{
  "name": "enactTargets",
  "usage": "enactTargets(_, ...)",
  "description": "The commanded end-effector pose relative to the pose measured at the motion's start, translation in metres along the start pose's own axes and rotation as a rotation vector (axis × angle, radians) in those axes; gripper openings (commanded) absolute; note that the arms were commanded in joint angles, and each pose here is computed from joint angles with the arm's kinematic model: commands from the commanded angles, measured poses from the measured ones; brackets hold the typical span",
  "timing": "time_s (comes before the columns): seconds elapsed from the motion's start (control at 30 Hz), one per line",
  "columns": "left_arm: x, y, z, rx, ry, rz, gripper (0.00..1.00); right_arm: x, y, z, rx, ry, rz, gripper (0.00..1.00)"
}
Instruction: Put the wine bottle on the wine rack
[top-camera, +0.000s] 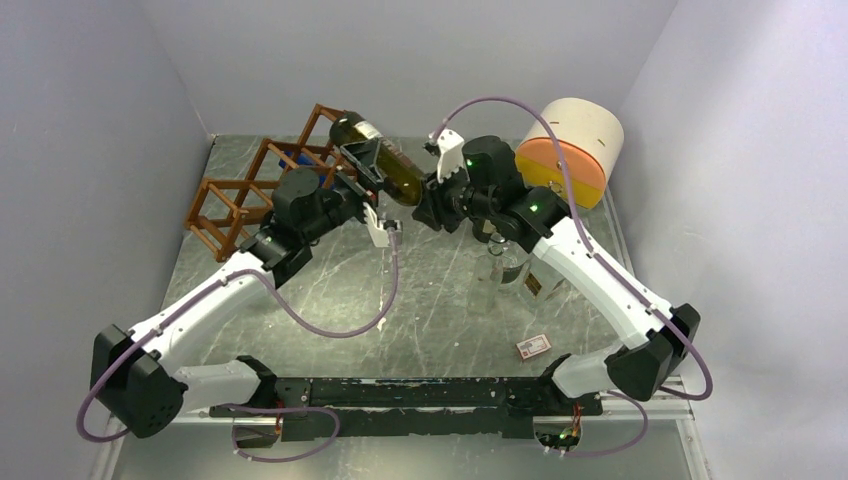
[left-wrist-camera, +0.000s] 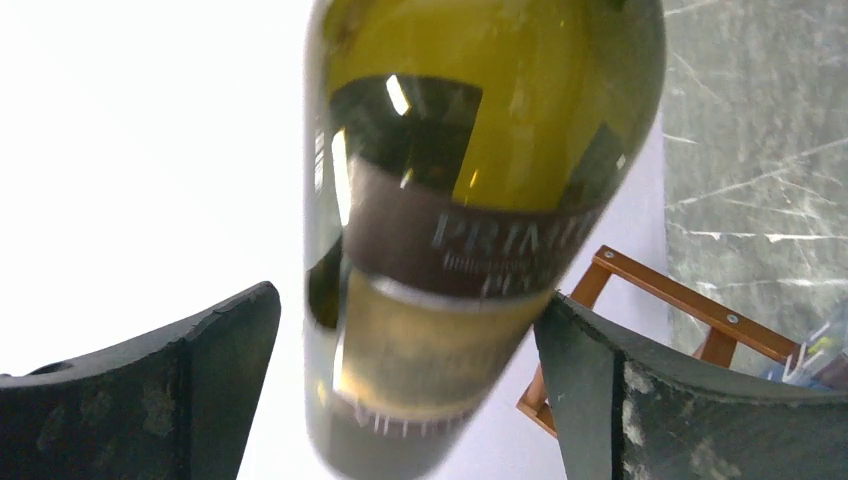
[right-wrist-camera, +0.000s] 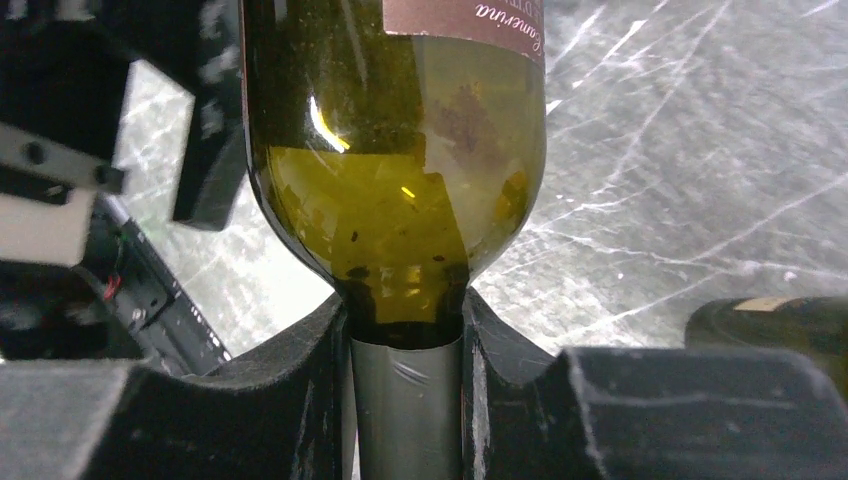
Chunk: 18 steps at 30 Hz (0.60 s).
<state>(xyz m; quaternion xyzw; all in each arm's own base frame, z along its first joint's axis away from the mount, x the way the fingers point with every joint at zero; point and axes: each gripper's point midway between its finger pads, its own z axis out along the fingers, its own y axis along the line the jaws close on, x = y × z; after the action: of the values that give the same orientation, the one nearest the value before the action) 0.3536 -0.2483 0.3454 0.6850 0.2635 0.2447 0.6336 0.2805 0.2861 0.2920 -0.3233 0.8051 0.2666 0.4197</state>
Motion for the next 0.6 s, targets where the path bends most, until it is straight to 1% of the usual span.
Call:
enactTargets(0.0, -0.015, 0.042, -0.021, -0.159, -0.048, -0.044, 0.99, -0.059, -0.019, -0.026, 0.137, -0.250, 0.046, 0.00)
enactTargets(0.13, -0.017, 0.036, -0.029, -0.137, -0.050, -0.111, 0.99, -0.065, -0.028, -0.033, 0.203, -0.280, 0.090, 0.00)
enactTargets(0.2, -0.019, 0.039, -0.035, -0.143, -0.057, -0.180, 0.99, -0.066, -0.030, -0.035, 0.215, -0.286, 0.105, 0.00)
enactTargets(0.33, -0.027, 0.043, -0.048, -0.143, -0.091, -0.382, 0.99, -0.061, -0.024, -0.037, 0.182, -0.288, 0.115, 0.00)
enactTargets(0.43, -0.030, 0.044, -0.055, -0.149, -0.095, -0.444, 0.99, -0.047, -0.019, -0.031, 0.148, -0.254, 0.108, 0.00)
enactTargets(0.5, -0.024, 0.057, -0.061, -0.218, -0.074, -0.521, 0.99, -0.037, -0.016, -0.024, 0.123, -0.226, 0.093, 0.00)
enactTargets(0.57, -0.013, 0.072, -0.068, -0.308, -0.034, -0.639, 0.99, -0.028, -0.016, -0.019, 0.116, -0.201, 0.093, 0.00)
